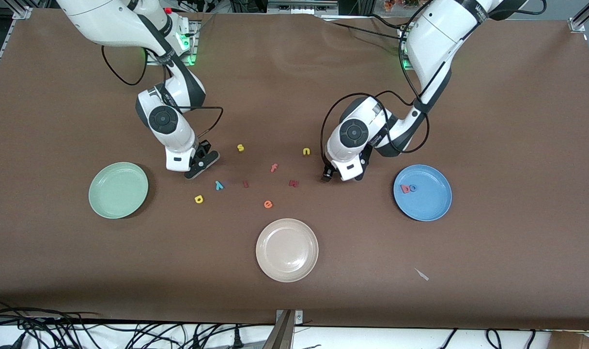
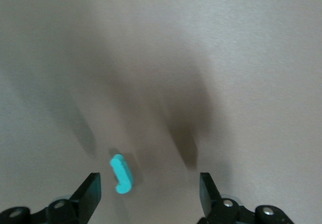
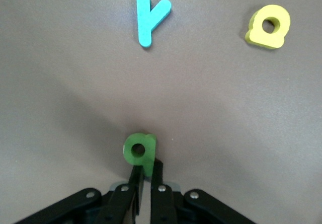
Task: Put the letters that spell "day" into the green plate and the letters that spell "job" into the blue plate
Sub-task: 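Grasp the cyan l with the left gripper while the right gripper grasps the green a, then carry the green a to the green plate with the right gripper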
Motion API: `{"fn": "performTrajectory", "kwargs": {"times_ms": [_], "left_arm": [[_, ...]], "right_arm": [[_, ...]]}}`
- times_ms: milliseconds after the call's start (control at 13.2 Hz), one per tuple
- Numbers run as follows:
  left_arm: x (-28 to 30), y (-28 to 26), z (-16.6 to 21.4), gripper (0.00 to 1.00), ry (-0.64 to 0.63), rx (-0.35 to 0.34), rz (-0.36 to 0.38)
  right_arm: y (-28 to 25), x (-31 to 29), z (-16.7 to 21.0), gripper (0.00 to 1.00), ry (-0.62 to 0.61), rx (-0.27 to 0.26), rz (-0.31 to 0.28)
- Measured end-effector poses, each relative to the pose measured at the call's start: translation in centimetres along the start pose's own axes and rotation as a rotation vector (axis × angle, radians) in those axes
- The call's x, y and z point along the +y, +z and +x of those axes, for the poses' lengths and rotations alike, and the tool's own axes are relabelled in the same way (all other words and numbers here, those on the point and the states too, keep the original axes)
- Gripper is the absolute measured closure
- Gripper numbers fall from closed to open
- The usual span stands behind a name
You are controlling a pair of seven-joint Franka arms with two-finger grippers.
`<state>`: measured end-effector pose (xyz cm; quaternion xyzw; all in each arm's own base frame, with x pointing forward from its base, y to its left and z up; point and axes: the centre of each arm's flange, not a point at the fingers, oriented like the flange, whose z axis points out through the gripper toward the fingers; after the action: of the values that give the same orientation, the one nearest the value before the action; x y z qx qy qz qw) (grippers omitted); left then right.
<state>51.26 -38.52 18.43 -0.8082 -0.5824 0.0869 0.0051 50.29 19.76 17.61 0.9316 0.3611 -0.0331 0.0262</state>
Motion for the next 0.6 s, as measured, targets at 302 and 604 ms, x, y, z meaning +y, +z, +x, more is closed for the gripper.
{"fn": "performTrajectory", "kwargs": {"times_ms": [302,604], "left_arm": [[-2.3,-0.5,-0.5,0.31,0.012,0.024,0.009],[-2.4,-0.2,-0.4,0.41,0.007,0.012,-0.026]], "right_arm": [[-0.9,0.8,0.7,0.9,0.008,-0.035,-0.003],[-3.9,3.0,2.4,0.9,0.033,-0.077,-0.02]]}}
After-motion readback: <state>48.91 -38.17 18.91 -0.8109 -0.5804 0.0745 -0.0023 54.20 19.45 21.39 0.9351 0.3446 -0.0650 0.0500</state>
